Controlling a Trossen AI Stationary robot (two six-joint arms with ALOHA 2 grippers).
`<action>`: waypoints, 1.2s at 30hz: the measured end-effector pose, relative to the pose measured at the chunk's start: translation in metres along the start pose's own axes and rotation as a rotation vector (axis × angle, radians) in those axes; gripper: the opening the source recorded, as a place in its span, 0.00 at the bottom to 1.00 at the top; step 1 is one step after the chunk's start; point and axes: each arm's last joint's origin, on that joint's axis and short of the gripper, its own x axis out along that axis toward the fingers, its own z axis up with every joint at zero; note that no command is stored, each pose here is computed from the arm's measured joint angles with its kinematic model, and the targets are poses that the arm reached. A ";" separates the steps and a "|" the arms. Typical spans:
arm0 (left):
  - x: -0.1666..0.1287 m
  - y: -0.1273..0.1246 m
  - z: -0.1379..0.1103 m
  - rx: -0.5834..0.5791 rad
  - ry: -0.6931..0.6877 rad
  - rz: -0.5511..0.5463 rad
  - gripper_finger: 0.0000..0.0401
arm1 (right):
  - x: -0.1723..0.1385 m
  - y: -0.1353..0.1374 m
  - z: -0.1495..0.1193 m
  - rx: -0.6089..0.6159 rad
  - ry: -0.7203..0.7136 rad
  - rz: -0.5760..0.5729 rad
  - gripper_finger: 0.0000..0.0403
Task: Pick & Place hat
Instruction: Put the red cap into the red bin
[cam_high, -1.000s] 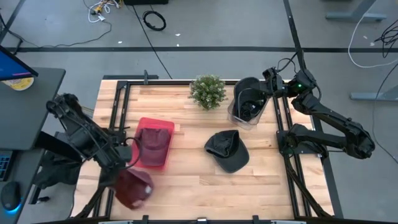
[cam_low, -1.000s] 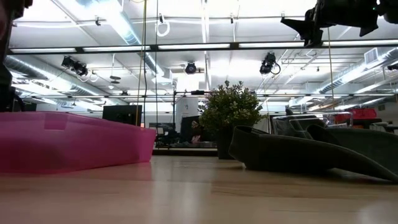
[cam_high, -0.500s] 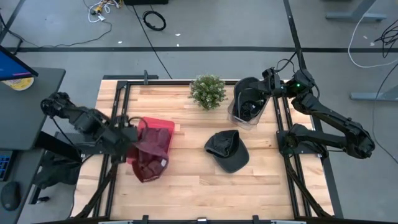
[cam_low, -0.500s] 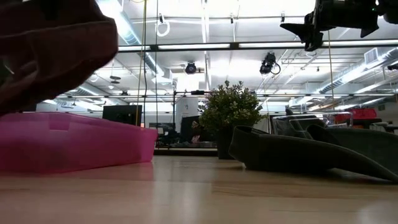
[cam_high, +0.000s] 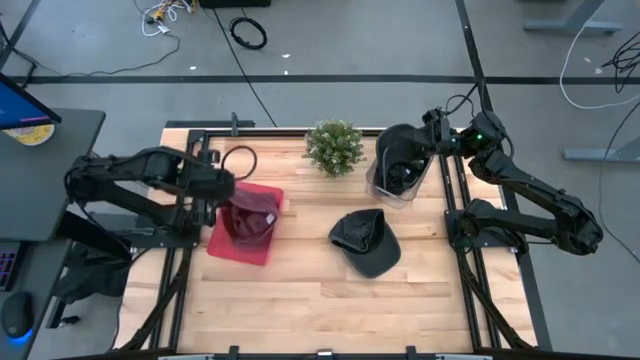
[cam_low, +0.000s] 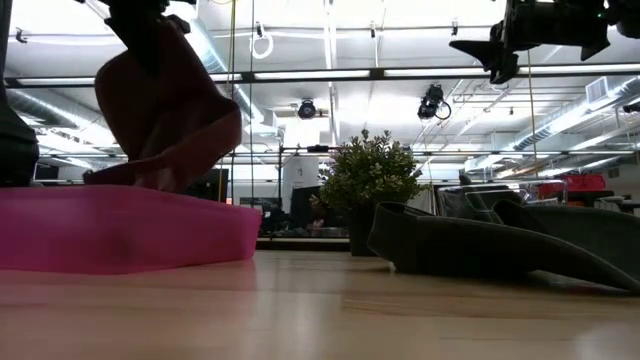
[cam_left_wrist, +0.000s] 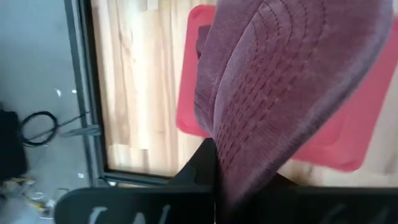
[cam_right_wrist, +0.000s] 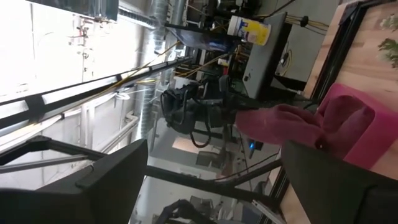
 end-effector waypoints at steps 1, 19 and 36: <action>0.003 0.002 0.002 0.026 0.017 0.004 0.03 | 0.000 0.000 0.000 -0.002 -0.007 -0.001 0.92; 0.078 -0.019 0.045 0.037 0.341 0.109 0.03 | 0.000 -0.001 0.001 -0.020 -0.034 -0.015 0.92; 0.117 -0.075 0.035 -0.025 0.357 0.092 0.03 | 0.000 -0.005 0.000 -0.017 -0.029 -0.049 0.92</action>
